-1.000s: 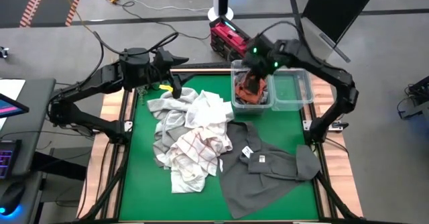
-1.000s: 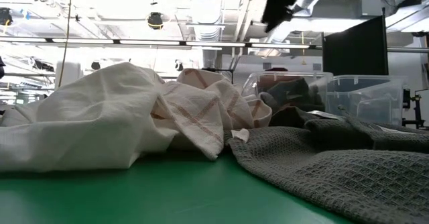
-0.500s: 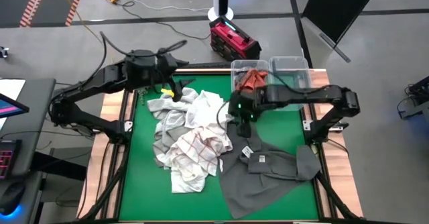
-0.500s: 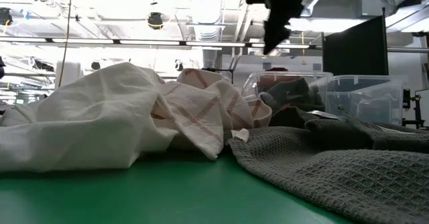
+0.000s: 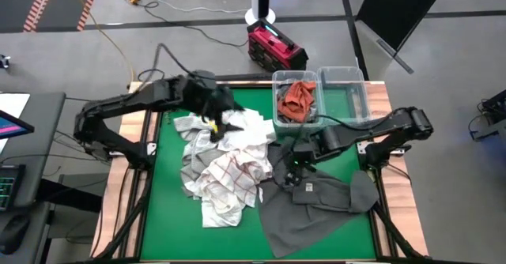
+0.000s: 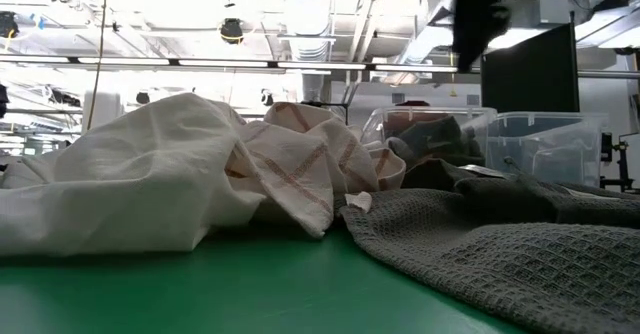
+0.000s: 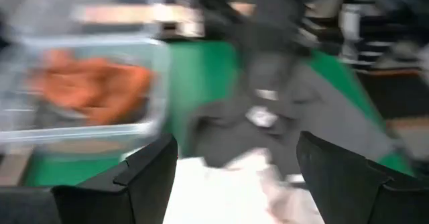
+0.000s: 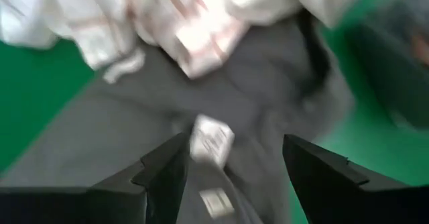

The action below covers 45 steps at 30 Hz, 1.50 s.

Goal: Sort towels by color in basket
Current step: Put the dark gray towel into the left transparent bin

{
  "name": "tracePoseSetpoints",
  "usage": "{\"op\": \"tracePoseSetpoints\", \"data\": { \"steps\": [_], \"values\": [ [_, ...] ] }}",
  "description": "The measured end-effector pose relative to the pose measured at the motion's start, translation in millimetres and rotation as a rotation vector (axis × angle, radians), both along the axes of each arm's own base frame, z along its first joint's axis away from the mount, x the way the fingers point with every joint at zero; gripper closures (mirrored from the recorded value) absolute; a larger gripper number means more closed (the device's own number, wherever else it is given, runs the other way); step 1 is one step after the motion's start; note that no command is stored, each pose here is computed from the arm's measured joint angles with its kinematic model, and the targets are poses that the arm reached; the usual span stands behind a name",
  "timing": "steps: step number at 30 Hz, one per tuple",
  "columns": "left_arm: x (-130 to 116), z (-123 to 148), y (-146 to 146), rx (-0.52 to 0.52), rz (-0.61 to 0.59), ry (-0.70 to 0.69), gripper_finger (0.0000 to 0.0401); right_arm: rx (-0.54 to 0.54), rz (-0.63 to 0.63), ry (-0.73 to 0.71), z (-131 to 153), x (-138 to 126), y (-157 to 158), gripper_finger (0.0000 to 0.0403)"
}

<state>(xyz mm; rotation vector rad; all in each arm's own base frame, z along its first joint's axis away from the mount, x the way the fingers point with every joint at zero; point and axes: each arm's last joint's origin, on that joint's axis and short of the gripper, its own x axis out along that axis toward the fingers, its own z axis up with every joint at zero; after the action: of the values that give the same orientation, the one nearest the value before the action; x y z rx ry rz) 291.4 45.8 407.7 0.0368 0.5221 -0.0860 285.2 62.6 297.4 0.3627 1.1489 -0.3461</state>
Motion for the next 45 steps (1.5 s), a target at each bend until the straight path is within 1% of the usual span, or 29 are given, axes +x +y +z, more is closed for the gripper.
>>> {"op": "tracePoseSetpoints", "data": {
  "steps": [3,7,11,14,17,20,22,25,27,31,33,36,39,42,45],
  "values": [
    [20.6,-16.1,-19.2,-0.073,-0.098,0.05,0.0109,-0.034,-0.051,0.053,10.1,-23.6,3.9,0.0133],
    [54.4,-42.3,-52.8,-0.111,-0.184,0.089,0.0109,0.001,-0.135,0.084,25.6,-57.2,14.6,0.0133],
    [87.8,-69.3,-92.5,-0.187,-0.24,0.079,0.0109,0.064,-0.182,0.016,37.6,-80.2,35.6,0.0133],
    [107.4,-89.5,-117.2,-0.226,-0.261,0.065,0.0109,0.017,-0.2,-0.052,41.1,-90.7,47.1,0.0133],
    [123.9,-114.1,-131.0,-0.234,-0.221,0.082,0.0109,-0.041,-0.216,-0.121,42.3,-94.1,53.0,0.0133],
    [138.8,-142.5,-136.0,-0.27,-0.138,0.13,0.0109,0.001,-0.267,-0.154,43.0,-94.4,57.4,0.0133],
    [149.1,-162.8,-137.4,-0.291,-0.095,0.151,0.0109,0.025,-0.258,-0.181,44.0,-94.6,62.9,0.0133],
    [162.3,-193.9,-136.6,-0.295,-0.049,0.181,0.0109,0.004,-0.244,-0.212,44.1,-97.2,68.7,0.0133],
    [167.3,-215.4,-134.5,-0.3,-0.017,0.232,0.0109,-0.028,-0.24,-0.235,44.1,-98.9,70.8,0.0133],
    [170.8,-249.9,-132.2,-0.327,0.047,0.34,0.0109,-0.035,-0.236,-0.249,44.8,-100.2,71.8,0.0133],
    [171.7,-260.2,-133.9,-0.323,0.05,0.362,0.0112,-0.026,-0.232,-0.262,46.6,-101.0,72.7,0.0133],
    [171.7,-265.6,-138.9,-0.298,0.041,0.369,0.0124,-0.014,-0.229,-0.28,50.7,-102.1,73.8,0.0133],
    [170.6,-267.0,-143.0,-0.202,0.035,0.353,0.0149,-0.001,-0.232,-0.311,55.8,-101.5,75.2,0.0133],
    [169.3,-268.1,-144.9,-0.084,0.031,0.341,0.0193,-0.013,-0.235,-0.351,60.0,-102.2,76.6,0.0133],
    [167.5,-269.9,-143.7,-0.036,0.026,0.361,0.0258,-0.024,-0.243,-0.383,61.4,-101.7,77.2,0.0133]
  ]
}}
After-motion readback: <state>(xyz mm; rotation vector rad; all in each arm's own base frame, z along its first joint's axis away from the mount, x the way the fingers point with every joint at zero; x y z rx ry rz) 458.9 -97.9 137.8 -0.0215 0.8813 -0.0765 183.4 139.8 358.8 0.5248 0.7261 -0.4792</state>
